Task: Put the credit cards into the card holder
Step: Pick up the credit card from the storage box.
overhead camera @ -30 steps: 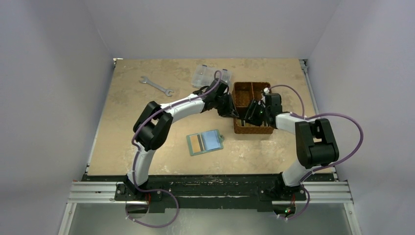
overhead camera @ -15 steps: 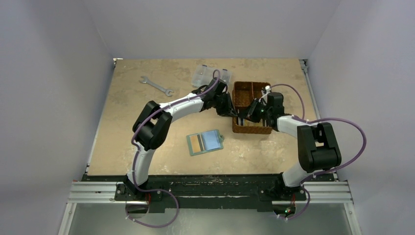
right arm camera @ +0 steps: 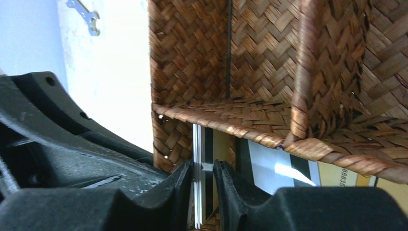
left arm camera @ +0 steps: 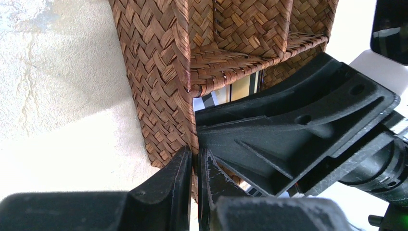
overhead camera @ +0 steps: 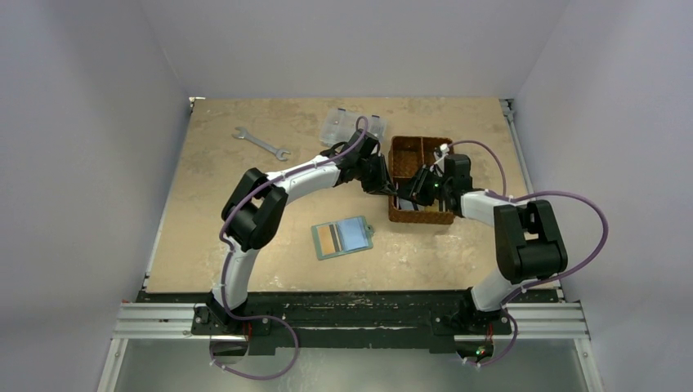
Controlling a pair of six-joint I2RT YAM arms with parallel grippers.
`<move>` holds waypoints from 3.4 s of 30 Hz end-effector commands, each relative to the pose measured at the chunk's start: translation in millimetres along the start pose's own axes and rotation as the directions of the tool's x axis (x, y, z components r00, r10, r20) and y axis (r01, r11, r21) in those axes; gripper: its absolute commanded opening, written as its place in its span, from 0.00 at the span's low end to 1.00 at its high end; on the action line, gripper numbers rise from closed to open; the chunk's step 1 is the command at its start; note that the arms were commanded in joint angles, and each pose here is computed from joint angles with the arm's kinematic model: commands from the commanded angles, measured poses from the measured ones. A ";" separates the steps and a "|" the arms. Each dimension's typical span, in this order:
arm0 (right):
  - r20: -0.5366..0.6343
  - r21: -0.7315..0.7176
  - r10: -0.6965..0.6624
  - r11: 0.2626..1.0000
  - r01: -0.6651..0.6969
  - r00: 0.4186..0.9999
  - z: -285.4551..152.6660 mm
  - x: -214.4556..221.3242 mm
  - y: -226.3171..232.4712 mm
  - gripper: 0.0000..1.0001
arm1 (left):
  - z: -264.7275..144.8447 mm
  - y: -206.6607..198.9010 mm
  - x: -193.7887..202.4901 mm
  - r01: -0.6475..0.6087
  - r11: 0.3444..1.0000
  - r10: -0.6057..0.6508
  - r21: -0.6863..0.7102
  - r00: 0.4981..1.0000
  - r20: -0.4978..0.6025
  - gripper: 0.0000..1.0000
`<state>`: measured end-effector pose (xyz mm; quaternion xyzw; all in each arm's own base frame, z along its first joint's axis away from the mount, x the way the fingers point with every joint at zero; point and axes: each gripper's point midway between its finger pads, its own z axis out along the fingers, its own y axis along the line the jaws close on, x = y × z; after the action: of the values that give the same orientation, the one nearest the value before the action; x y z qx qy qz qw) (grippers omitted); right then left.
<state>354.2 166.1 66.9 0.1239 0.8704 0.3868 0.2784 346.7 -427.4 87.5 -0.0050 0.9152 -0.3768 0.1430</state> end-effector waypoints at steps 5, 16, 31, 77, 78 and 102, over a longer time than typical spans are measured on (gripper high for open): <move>-0.054 0.065 -0.039 0.997 0.042 0.998 2.8 8.0 -9.3 0.38 | 11.3 10.1 21.2 -0.017 1.000 0.016 -0.009 0.998 -0.064 0.00; -0.002 0.121 -0.110 0.987 0.110 0.994 -14.2 -23.3 9.5 0.14 | 3.5 11.4 13.5 -0.026 1.000 0.026 -0.005 0.999 -0.038 0.00; 0.059 0.135 -0.177 0.977 0.167 0.982 -64.3 -57.7 26.6 0.00 | -52.5 -11.3 -15.3 -0.224 0.964 0.218 0.141 0.974 0.056 0.61; 0.194 -0.402 -0.022 0.910 0.101 0.981 -113.9 -58.7 59.6 0.07 | -47.0 -108.0 -32.9 -0.211 0.733 0.162 0.647 0.978 0.135 0.20; 0.196 -0.397 -0.026 0.912 0.104 0.980 -113.9 -59.3 59.3 0.09 | -48.5 -108.9 -32.7 -0.211 0.728 0.162 0.652 0.978 0.135 0.17; 0.214 -0.307 0.020 0.951 0.048 0.977 -116.8 -60.3 25.9 0.46 | -64.3 -93.2 -46.5 -0.119 0.653 0.087 0.748 0.993 0.082 0.00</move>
<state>337.9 89.5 169.3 0.1273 0.7647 0.5087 0.3745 364.3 -448.3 192.2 0.0904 0.7032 -0.6861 0.1631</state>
